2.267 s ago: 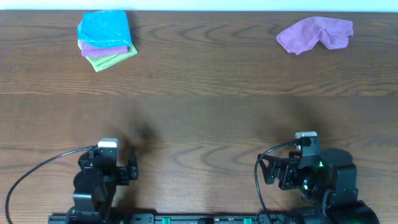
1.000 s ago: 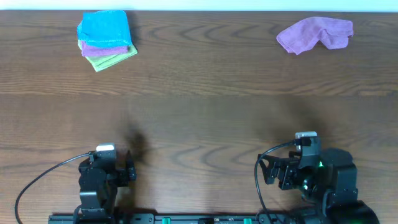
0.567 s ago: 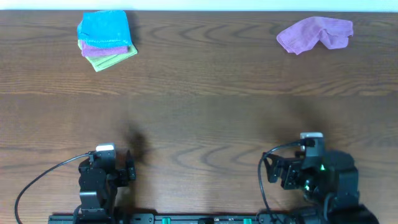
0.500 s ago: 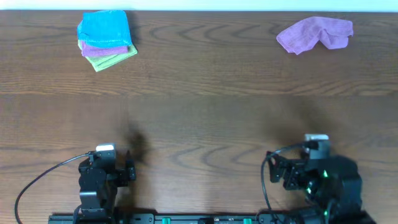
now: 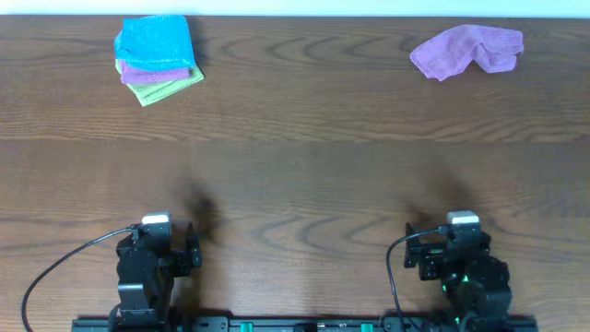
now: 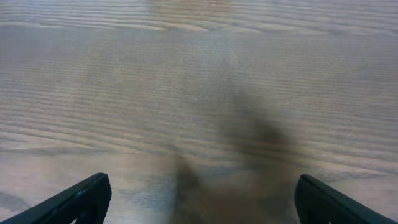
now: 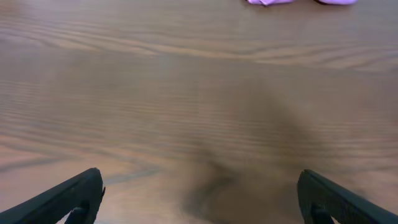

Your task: Fold the cloth

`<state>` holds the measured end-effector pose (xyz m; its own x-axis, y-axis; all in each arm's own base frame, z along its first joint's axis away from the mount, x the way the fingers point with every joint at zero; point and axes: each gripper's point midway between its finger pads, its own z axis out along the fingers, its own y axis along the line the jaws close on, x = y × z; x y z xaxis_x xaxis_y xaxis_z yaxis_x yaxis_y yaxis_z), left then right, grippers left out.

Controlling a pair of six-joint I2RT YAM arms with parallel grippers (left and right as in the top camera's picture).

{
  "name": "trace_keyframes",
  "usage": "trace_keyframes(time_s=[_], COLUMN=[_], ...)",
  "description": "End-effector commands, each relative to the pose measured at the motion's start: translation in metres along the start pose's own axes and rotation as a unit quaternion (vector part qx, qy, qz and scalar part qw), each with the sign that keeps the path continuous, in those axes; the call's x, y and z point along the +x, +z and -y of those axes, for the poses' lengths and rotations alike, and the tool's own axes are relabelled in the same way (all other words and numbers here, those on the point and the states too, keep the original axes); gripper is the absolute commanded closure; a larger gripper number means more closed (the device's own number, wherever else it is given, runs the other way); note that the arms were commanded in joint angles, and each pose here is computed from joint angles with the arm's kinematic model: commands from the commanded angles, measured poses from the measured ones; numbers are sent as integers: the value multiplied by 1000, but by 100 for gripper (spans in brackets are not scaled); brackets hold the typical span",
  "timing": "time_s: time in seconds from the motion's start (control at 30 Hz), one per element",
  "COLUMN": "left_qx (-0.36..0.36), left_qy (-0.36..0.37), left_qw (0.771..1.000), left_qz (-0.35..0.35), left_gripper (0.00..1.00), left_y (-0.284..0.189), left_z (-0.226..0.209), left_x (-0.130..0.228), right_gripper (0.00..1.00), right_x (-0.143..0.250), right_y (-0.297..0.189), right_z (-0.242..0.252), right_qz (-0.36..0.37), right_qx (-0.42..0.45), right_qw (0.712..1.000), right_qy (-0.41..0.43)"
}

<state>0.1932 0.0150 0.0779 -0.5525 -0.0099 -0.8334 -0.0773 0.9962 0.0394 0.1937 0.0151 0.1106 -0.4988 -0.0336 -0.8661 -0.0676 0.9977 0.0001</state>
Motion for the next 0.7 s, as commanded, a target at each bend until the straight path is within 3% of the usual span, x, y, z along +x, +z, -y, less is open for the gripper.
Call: trace_keyframes(time_s=[0.0,0.67], left_qx=[-5,-5], left_qy=[-3,-3], left_qw=[1000,1000], left_qz=[-2,-2], left_gripper=[5,5], left_y=[1,1], left_z=[-2,-2], left_x=[3,3], right_gripper=[1,1], right_x=[8,28], right_y=[6,16], right_z=[10,20], right_qz=[-2,-27], right_qx=[24,44], right_qw=[1000,999], right_qy=[-11,2])
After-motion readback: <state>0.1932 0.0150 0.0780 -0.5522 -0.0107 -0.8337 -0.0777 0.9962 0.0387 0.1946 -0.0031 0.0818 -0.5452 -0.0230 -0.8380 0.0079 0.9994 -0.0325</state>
